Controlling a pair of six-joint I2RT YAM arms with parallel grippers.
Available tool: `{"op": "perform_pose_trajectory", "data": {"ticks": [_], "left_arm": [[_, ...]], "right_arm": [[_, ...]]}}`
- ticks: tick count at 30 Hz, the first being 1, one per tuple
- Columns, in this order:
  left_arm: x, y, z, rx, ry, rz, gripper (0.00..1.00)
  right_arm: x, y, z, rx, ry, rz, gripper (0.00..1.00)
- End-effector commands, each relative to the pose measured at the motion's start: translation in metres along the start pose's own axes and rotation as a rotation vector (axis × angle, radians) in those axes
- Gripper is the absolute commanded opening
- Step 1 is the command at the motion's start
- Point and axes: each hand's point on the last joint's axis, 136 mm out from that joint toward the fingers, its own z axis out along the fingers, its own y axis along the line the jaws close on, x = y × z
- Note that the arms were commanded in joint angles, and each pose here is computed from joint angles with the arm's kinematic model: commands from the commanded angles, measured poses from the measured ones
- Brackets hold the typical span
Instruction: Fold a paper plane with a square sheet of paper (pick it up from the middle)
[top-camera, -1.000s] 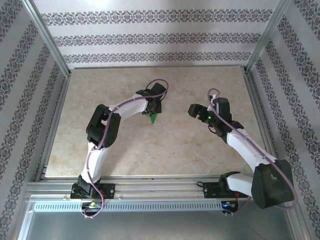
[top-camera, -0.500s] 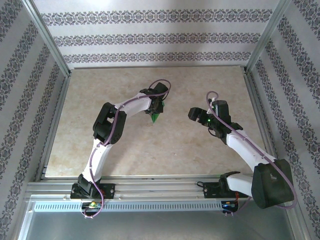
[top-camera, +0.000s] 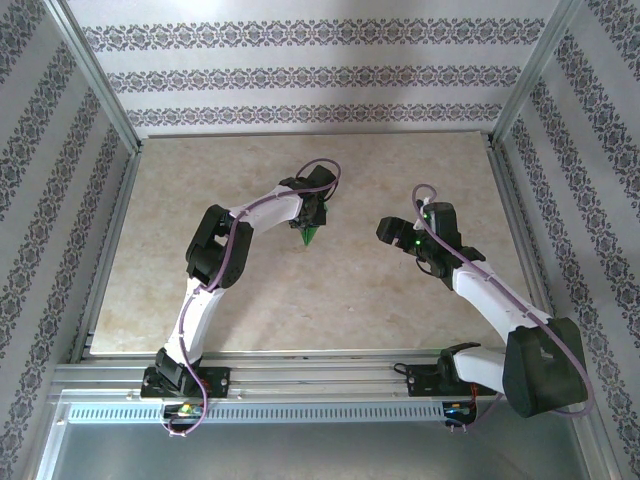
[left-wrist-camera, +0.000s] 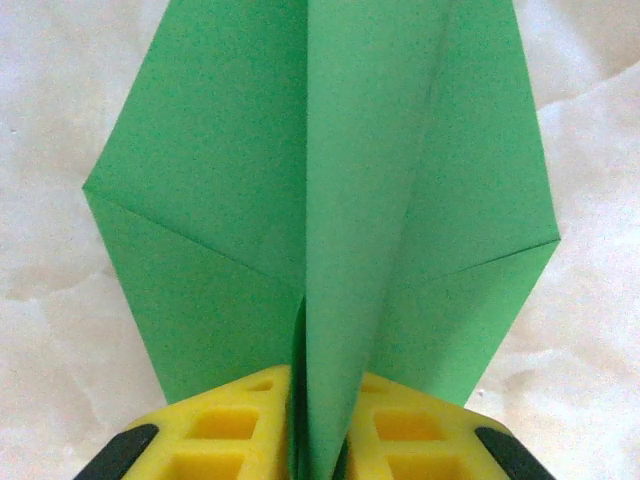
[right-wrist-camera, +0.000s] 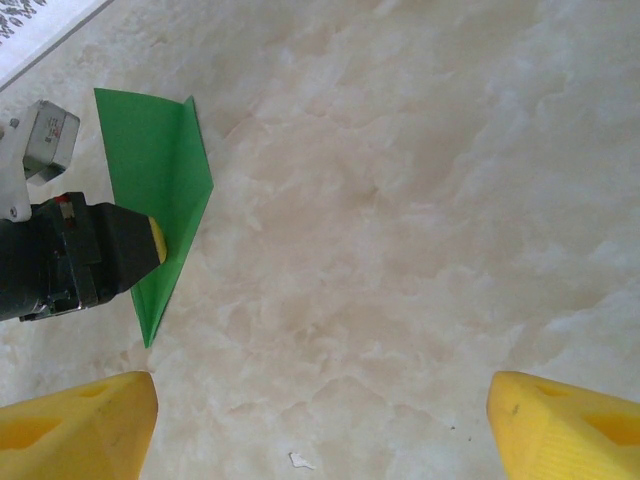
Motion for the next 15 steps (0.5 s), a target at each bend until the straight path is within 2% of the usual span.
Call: {"op": "perform_pose_trajectory", "data": {"ticks": [1,4,15], "left_arm": [[0.020,0.017,0.022,-0.060,0.067,-0.048,0.19],[0.013,0.015,0.016,-0.056,0.044,-0.066,0.19],[-0.029,-0.002,-0.042,0.050,-0.101,-0.134,0.34]], "right_arm": [[0.001,-0.003,0.002,-0.007,-0.001,0.024,0.86],[0.000,-0.001,0.001,-0.013,-0.002,0.025,0.86],[-0.002,0.001,0.001,-0.021,-0.005,0.033,0.85]]}}
